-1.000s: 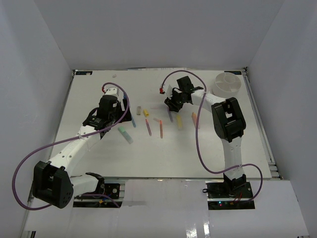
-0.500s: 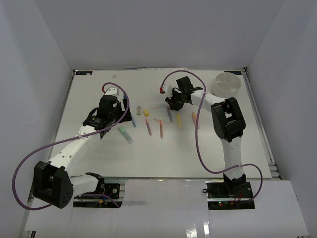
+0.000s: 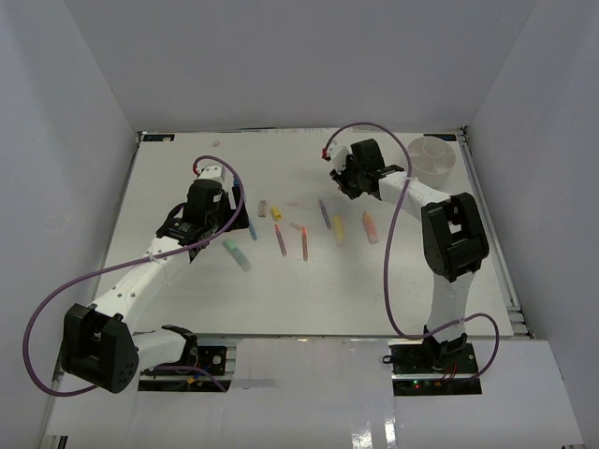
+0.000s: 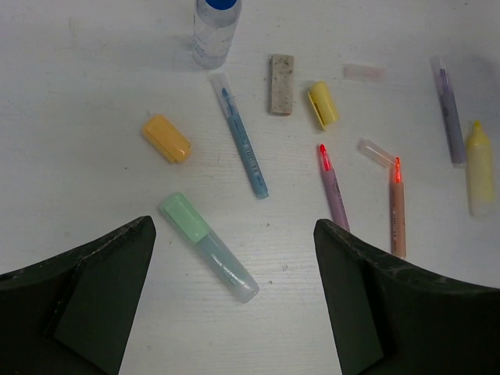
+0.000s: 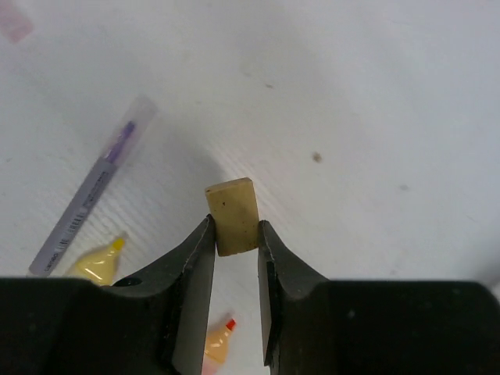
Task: Sort the stationery into containers
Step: Pick up the stationery from the center of the board, then place the stationery in the storage box.
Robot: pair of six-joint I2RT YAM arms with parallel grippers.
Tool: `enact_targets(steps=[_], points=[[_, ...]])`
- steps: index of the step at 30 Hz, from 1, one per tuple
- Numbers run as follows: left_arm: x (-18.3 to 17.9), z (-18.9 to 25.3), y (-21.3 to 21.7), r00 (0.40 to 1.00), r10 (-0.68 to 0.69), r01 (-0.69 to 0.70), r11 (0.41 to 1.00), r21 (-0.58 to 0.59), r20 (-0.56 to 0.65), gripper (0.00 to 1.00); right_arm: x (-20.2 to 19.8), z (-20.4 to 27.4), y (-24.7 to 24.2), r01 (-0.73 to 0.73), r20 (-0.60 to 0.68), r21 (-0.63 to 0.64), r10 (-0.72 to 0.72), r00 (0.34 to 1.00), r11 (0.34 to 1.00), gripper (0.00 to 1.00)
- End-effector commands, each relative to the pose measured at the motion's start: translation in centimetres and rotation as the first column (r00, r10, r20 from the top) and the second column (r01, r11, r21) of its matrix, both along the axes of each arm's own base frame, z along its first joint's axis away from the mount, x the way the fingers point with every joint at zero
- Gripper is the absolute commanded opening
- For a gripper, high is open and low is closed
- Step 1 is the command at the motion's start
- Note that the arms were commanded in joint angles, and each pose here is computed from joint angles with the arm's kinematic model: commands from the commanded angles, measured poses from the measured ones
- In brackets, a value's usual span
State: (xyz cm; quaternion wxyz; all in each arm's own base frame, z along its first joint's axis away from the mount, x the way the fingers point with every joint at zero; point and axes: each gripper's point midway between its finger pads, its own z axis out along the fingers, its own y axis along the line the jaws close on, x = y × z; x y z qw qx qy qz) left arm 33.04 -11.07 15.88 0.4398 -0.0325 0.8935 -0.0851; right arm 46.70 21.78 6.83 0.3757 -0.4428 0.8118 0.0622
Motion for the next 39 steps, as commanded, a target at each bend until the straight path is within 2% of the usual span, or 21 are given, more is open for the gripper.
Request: enact_targets(steps=[1, 3, 4, 9, 14, 21, 32, 39], points=[[0.6, 2.2, -0.2, 0.999, -0.005, 0.006, 1.0, -0.022, 0.048, 0.94, 4.1, 8.6, -4.2, 0.314, 0.249, 0.075, -0.323, 0.913, 0.946, 0.08], [0.6, 2.2, -0.2, 0.999, -0.006, 0.007, 1.0, -0.023, 0.049, 0.94, 4.9, 10.2, -6.3, 0.439, 0.289, 0.087, -0.444, 0.848, 0.894, 0.08], [0.6, 2.2, -0.2, 0.999, -0.007, 0.008, 1.0, -0.021, 0.048, 0.94, 5.2, 11.3, -8.3, 0.53, 0.338, 0.066, -0.518, 0.785, 0.846, 0.08], [0.6, 2.1, -0.2, 0.999, -0.009, 0.01, 1.0, -0.024, 0.046, 0.94, 6.5, 14.3, -13.4, 0.729, 0.45, 0.061, -0.67, 0.59, 0.682, 0.08], [0.6, 2.2, -0.2, 0.999, -0.007, 0.008, 1.0, -0.024, 0.049, 0.94, 7.4, 14.0, -16.2, 0.806, 0.396, 0.112, -0.77, 0.499, 0.581, 0.08], [0.6, 1.8, -0.1, 0.999, -0.004, 0.004, 1.0, -0.017, 0.037, 0.94, 9.2, 12.3, -18.4, 0.841, 0.293, 0.172, -0.842, 0.453, 0.513, 0.08], [0.6, 1.7, -0.2, 1.0, -0.005, 0.006, 1.0, -0.015, 0.031, 0.94, 11.7, 10.7, -20.7, 0.878, 0.249, 0.233, -0.898, 0.362, 0.418, 0.08], [0.6, 1.3, -0.1, 1.0, -0.002, 0.002, 1.0, -0.006, 0.023, 0.94, 12.6, 9.4, -21.2, 0.886, 0.217, 0.257, -0.917, 0.336, 0.385, 0.11]])
